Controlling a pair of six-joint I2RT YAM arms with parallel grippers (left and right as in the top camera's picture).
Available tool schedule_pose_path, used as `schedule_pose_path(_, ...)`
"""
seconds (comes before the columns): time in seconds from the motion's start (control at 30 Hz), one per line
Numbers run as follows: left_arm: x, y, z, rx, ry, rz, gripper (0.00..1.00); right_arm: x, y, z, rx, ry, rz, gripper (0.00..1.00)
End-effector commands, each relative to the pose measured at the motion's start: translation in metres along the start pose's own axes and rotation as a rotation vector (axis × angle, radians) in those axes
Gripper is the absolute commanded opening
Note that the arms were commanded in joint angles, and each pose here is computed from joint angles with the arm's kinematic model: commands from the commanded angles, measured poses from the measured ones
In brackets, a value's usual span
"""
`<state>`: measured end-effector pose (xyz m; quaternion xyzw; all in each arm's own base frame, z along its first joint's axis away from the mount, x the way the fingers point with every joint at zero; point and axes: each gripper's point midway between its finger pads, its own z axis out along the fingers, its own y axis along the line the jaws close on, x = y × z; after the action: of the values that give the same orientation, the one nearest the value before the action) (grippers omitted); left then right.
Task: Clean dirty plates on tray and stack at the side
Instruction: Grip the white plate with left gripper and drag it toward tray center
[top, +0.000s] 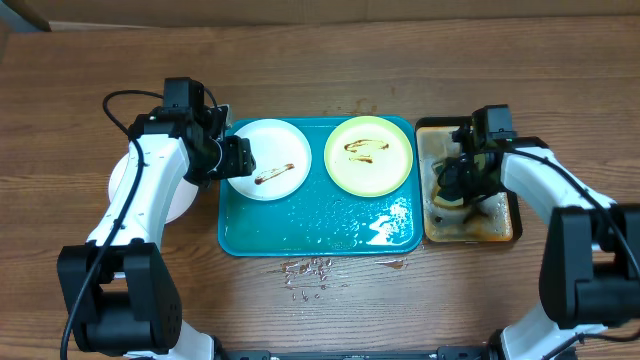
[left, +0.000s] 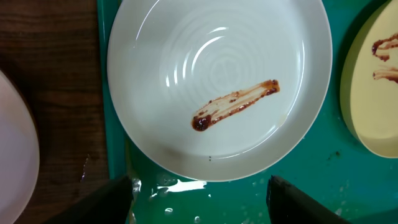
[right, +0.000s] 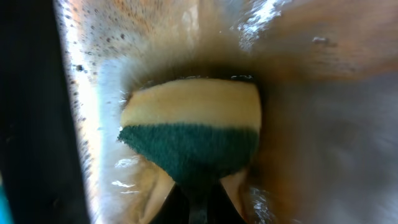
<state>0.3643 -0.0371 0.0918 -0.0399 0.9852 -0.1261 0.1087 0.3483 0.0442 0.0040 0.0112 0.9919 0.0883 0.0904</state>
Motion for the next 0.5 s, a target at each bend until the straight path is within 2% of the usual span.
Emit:
schedule_pose_path(0.0,-0.005,-0.001,-0.013,-0.014,-0.034,0.032,0.7,0.009,-0.004,0.012,0.014,0.042,0.004,0.04)
schedule_pose_path(0.23,-0.005,-0.001,-0.013,-0.014,-0.033,0.032,0.7,-0.009,0.0,-0.013,0.017,0.033,0.057,0.04)
schedule_pose_path(0.47,-0.019,0.006,-0.014,-0.06,-0.091,0.043,0.73,-0.034,0.013,-0.078,0.016,0.025,0.075,0.04)
